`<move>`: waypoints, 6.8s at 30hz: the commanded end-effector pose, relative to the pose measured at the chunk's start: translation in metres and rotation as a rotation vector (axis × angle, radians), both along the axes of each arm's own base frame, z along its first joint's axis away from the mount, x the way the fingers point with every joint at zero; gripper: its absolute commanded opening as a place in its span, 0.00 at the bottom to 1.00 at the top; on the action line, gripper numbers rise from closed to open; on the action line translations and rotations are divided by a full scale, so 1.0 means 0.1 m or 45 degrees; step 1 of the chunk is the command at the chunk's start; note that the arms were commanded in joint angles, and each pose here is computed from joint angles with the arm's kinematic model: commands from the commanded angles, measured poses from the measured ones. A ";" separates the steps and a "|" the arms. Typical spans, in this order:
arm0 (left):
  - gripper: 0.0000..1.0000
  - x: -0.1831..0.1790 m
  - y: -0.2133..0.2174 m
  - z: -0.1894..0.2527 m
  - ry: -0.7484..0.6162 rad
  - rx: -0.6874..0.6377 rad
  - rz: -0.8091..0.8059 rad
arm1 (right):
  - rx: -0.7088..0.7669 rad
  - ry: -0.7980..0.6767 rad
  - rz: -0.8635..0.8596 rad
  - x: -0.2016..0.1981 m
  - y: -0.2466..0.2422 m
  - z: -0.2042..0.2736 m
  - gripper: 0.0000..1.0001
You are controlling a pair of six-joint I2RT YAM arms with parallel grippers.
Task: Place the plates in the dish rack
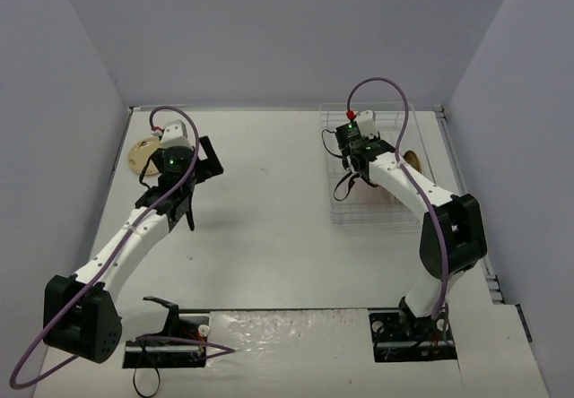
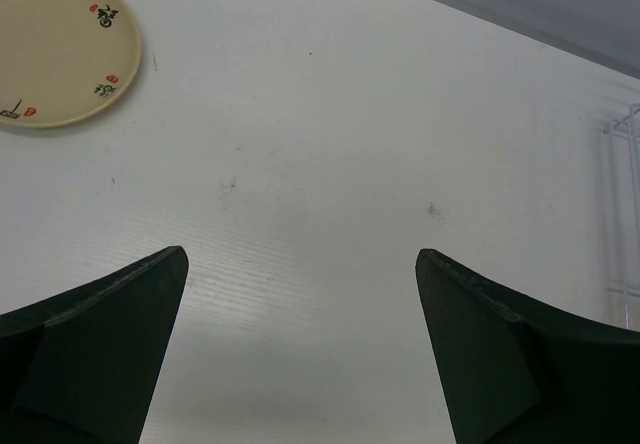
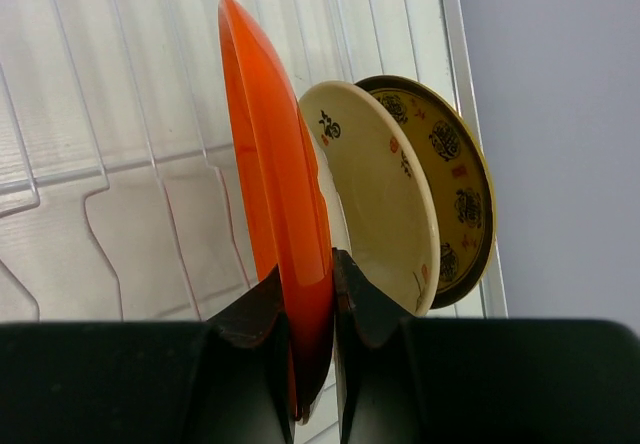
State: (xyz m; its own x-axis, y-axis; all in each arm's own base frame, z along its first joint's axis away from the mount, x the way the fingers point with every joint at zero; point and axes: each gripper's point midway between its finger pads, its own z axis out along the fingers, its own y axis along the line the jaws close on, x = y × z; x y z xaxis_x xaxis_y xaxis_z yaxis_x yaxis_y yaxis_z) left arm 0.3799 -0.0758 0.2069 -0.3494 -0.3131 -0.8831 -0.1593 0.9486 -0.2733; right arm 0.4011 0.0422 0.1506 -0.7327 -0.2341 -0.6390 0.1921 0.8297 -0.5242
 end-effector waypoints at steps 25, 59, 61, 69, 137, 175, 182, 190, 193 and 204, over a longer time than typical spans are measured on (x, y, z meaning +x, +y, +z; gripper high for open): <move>0.97 0.10 -0.02 0.28 -0.100 -0.049 -0.017 | 0.119 -0.089 0.089 -0.03 0.21 0.27 0.61; 0.97 0.11 -0.06 0.28 -0.099 -0.051 -0.039 | 0.159 -0.084 -0.058 -0.19 -0.19 0.18 0.64; 0.97 0.11 -0.06 0.28 -0.100 -0.050 -0.040 | 0.159 -0.078 -0.072 -0.20 -0.22 0.16 0.64; 0.97 0.12 -0.07 0.27 -0.093 -0.053 -0.046 | 0.304 -0.100 0.090 -0.10 0.02 0.19 0.65; 0.97 0.19 -0.11 0.22 -0.071 -0.046 -0.072 | 0.321 -0.017 0.276 -0.05 0.25 0.00 0.71; 0.97 0.21 0.32 0.02 0.038 -0.108 0.126 | 0.480 -0.176 0.495 0.13 0.38 0.48 0.80; 0.97 0.18 0.47 0.00 0.050 -0.106 0.215 | 0.419 -0.246 0.180 0.21 -0.08 0.45 0.81; 0.97 0.22 0.64 -0.04 0.061 -0.103 0.296 | 0.570 -0.483 0.057 0.23 -0.55 0.81 0.85; 0.97 0.25 0.70 -0.10 0.089 -0.127 0.307 | 0.584 -0.507 0.019 0.26 -0.71 0.83 0.86; 0.97 0.17 1.34 -0.27 0.135 -0.184 0.572 | 0.672 -0.465 0.016 0.47 -0.89 0.53 0.88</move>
State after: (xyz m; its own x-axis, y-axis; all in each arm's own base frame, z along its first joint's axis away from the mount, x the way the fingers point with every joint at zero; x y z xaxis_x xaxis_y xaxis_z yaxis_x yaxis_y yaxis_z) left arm 0.3898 0.0350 0.1522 -0.3501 -0.5326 -0.7706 -0.5314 0.7904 -0.3048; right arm 0.4270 -0.0568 0.1948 -0.4994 0.1603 -0.8514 0.3116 0.9502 -0.0038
